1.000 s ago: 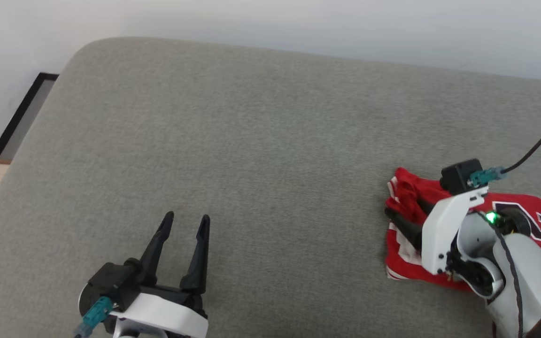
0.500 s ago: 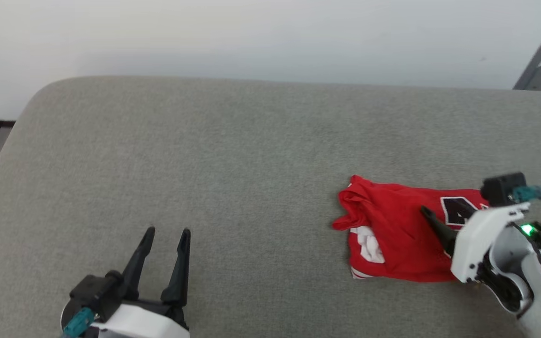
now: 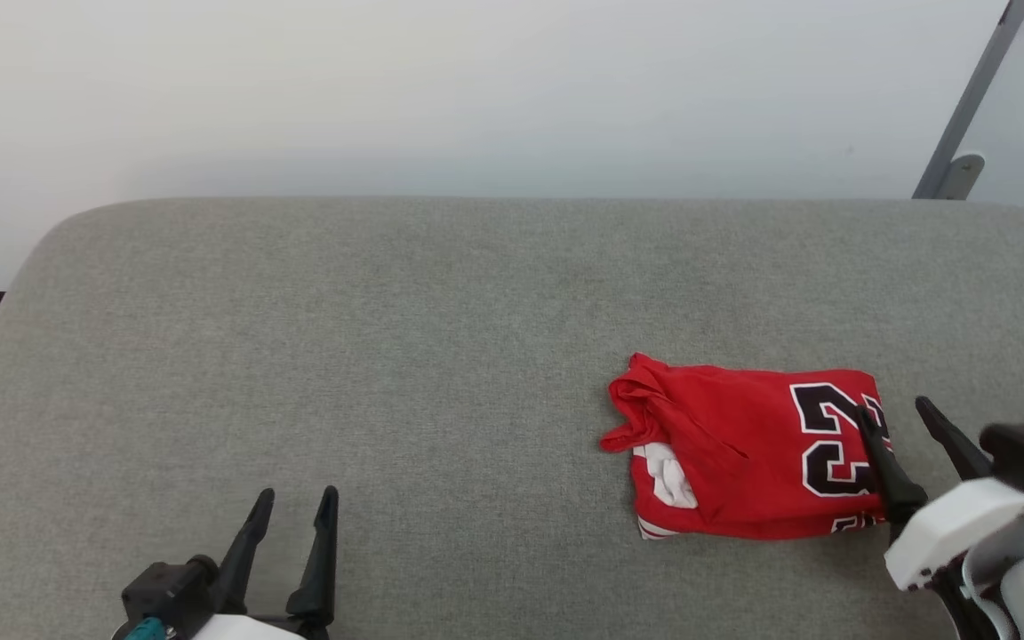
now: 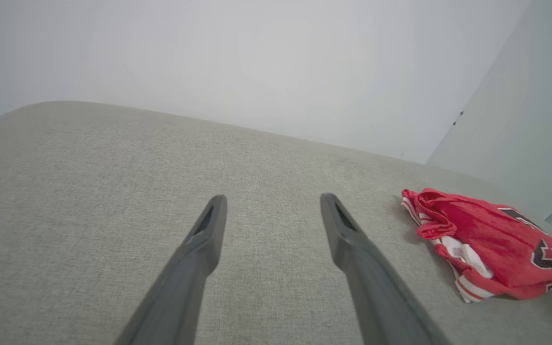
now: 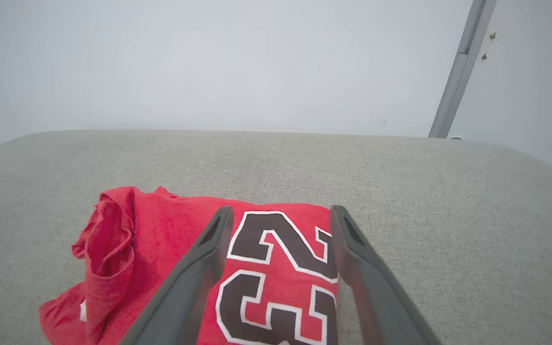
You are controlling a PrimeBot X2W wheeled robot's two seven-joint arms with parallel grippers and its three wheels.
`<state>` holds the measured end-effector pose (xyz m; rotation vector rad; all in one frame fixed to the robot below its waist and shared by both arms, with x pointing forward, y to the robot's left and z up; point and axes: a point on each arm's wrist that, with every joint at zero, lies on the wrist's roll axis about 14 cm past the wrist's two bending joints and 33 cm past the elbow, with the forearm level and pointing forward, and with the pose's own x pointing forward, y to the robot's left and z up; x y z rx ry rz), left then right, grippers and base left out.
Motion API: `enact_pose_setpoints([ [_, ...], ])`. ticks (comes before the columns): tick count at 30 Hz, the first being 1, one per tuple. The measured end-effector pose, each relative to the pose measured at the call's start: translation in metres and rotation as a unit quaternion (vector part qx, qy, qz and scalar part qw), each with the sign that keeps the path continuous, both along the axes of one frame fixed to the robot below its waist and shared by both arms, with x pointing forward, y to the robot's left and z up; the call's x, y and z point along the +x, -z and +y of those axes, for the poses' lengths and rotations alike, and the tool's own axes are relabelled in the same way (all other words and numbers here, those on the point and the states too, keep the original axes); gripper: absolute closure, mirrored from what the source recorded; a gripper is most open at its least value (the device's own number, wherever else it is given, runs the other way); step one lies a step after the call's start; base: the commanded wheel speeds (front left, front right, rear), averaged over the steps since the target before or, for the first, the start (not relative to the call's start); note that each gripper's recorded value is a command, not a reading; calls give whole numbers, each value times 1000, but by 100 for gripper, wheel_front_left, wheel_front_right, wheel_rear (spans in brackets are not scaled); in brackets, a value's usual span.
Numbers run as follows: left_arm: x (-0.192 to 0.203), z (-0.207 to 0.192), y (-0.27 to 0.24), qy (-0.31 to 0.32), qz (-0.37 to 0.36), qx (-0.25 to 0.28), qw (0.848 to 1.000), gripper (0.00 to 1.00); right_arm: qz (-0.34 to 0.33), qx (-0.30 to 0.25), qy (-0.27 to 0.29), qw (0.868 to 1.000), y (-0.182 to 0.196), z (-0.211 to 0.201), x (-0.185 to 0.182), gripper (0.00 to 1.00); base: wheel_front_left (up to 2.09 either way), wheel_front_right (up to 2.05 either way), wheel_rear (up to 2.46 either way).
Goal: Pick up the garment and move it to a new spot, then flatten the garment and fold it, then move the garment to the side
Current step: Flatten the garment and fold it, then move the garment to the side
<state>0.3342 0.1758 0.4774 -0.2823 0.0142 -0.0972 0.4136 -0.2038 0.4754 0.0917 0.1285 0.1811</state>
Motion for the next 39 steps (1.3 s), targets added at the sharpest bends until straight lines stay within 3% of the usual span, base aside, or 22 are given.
enact_pose_setpoints([
  [7,-7,11,-5,-16,-9,-1,1000,0,-67,25,11,997,-29,4,-11,0,0,0,0],
  [16,-13,9,-12,-13,-21,5,1000,0,-98,40,36,994,-39,1,-34,0,0,0,0],
  [28,-31,13,-14,-24,-25,15,999,0,-83,45,65,993,-24,-6,-67,0,0,0,0],
  [39,-28,10,-14,-21,-24,21,999,0,-71,56,68,994,-17,-1,-67,0,0,0,0],
])
